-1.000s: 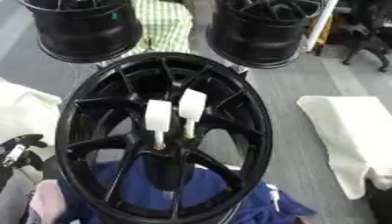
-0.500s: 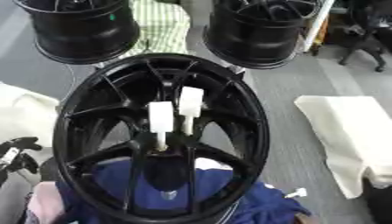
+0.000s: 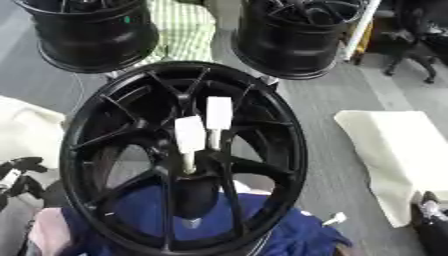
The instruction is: Pull the pin out of the wheel hub.
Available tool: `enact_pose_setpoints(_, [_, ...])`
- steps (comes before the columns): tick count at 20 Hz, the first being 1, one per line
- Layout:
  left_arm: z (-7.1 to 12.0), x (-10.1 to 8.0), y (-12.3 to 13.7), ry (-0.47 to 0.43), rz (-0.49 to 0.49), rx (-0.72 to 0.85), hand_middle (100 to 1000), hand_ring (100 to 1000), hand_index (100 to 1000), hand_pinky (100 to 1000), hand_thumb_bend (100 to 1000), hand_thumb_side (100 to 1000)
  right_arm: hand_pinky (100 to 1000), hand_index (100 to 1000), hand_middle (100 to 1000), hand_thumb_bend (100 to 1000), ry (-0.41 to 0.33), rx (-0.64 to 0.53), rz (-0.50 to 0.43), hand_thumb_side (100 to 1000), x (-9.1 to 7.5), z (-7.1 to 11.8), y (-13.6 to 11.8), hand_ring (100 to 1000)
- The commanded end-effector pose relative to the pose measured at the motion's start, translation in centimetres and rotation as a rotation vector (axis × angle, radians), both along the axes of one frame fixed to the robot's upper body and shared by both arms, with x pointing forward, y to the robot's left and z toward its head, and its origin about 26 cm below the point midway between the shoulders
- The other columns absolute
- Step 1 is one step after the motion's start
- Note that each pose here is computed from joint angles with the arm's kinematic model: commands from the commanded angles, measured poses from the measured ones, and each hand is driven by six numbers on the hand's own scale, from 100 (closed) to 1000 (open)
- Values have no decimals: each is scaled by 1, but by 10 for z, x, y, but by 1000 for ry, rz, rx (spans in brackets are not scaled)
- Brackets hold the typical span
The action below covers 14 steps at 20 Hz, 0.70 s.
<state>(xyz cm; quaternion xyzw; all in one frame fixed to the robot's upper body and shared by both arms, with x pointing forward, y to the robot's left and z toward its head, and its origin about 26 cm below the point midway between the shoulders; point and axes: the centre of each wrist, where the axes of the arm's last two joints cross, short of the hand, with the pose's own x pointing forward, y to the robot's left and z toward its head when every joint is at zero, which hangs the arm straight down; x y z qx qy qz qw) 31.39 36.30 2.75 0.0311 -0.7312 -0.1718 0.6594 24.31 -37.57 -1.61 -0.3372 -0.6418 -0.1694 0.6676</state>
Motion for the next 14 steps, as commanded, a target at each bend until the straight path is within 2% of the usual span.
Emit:
enact_pose_setpoints(1, [11,4,2,-28,-10,25,634,468,787,463,100,703,335,764,682,388,-22,-29,-34,236,2,2,4,518])
enact_pose_setpoints(14, [9,5,1,-25,-16,30,634,468,787,462,100,694,336,763,680,390,-46,-55,-176,244,11,-9,32,517])
